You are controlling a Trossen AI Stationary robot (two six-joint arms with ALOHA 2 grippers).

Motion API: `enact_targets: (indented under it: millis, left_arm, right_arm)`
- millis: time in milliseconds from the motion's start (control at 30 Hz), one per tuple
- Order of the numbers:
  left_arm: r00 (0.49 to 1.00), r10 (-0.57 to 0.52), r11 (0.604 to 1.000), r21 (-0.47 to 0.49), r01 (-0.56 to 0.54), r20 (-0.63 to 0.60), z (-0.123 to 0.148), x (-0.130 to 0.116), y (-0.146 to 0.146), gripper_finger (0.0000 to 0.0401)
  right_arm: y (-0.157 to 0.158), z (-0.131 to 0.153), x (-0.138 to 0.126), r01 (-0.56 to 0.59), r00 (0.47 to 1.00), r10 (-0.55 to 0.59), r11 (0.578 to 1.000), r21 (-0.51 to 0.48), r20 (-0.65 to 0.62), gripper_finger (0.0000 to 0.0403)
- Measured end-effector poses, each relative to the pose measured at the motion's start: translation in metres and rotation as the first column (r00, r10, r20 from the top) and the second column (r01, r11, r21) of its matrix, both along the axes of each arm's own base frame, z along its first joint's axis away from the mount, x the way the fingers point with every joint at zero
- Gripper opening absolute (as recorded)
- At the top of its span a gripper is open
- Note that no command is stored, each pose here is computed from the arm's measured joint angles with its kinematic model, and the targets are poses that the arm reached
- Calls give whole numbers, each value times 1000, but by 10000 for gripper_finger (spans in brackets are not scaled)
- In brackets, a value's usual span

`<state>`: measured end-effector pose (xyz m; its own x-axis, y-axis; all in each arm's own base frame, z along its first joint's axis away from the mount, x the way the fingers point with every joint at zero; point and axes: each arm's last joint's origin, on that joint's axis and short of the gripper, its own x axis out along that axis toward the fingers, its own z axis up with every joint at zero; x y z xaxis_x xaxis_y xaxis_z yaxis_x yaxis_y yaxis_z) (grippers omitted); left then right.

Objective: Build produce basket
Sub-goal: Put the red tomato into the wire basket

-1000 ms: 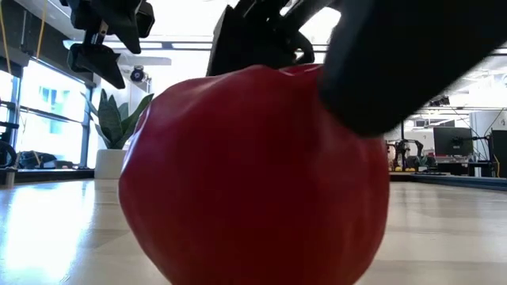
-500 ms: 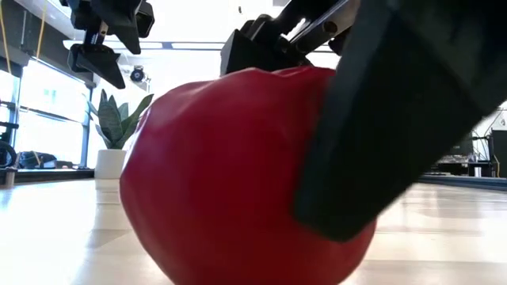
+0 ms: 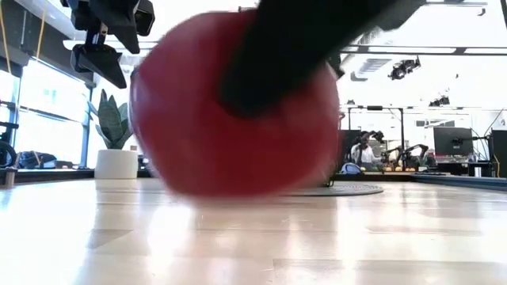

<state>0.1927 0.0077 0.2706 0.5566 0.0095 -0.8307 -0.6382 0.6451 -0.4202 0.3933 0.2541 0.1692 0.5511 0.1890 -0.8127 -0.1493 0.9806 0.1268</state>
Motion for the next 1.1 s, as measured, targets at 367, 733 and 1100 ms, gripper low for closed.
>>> enact_targets:
  millis: [367,733,1100]
  left_arm:
    - [998,-58,998,21,58,2,0,0,-5,335]
    - [987,-159,984,78,159,-9,0,0,-8,335]
    - [980,-197,975,103,198,-14,0,0,-8,335]
  right_arm:
    - [-37,32,10,385,915,-380,923,-18,138,237]
    - [-110,58,29,609,779,-586,792,-43,223,237]
    - [-195,85,36,676,729,-630,722,-144,266,238]
